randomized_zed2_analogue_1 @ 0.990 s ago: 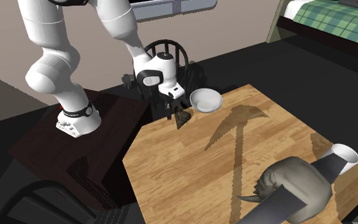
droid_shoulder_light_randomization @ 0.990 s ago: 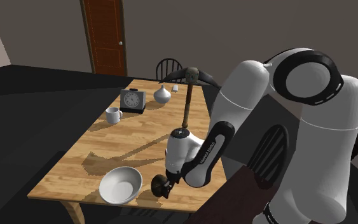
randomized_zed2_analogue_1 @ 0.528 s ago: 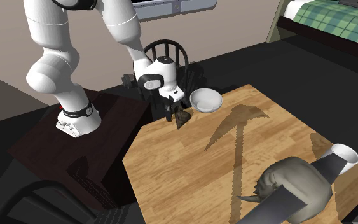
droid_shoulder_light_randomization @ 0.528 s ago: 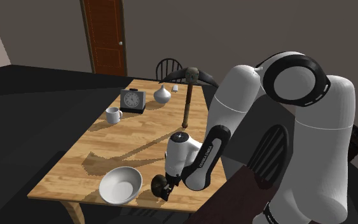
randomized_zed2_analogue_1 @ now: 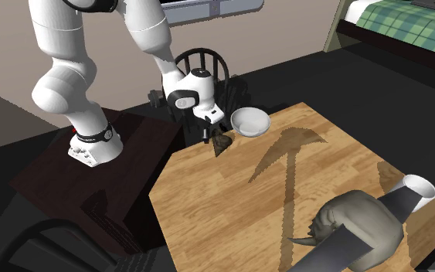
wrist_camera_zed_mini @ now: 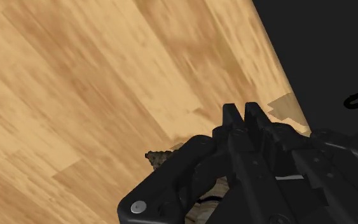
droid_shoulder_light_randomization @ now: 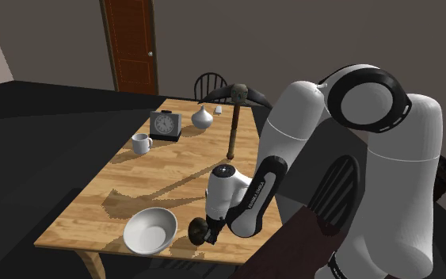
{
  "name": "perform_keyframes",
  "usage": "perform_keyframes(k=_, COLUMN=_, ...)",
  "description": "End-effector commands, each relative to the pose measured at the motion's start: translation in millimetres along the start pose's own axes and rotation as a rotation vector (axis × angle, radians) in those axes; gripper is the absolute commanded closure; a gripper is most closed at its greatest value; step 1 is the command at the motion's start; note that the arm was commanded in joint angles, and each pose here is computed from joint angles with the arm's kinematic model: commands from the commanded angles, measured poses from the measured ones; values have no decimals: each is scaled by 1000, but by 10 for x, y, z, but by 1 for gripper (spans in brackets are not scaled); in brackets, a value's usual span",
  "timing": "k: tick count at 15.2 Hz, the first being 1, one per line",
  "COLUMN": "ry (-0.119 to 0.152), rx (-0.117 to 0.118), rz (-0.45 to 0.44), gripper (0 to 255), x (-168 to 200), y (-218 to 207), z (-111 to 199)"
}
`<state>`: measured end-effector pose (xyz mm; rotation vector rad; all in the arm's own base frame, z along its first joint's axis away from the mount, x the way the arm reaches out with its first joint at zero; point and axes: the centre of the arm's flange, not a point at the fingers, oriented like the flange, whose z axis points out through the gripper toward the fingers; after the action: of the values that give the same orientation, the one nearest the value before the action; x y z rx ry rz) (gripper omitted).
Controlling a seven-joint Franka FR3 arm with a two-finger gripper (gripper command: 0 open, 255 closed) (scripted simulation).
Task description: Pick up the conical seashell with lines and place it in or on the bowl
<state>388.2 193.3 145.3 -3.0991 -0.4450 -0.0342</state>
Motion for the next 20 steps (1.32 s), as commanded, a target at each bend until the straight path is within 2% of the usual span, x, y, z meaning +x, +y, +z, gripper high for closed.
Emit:
perform_keyframes(k=1, ry=0, rx=0, rz=0, gripper=255, x=0, y=0, z=0)
perform_keyframes(k=6, ry=0, rx=0, rz=0, gripper=255, x=0, y=0, z=0)
perform_keyframes(k=7, ry=0, rx=0, rz=0, gripper=0, x=0, y=0, z=0)
perform_keyframes(k=10, ry=-259, rx=-33, rz=111, gripper=0, x=636, y=-119, z=-250)
perform_keyframes(k=13, ry=-518, rx=-65, rz=223, gripper=0, x=1324, y=-169, z=-324)
perform_keyframes(k=14, ry=-533, rx=-67, rz=229, gripper=0, x=1363, y=-169, z=-323)
perform_keyframes(k=20, ry=-533, rx=-67, rz=229, gripper=0, x=1201, y=-168, z=-50)
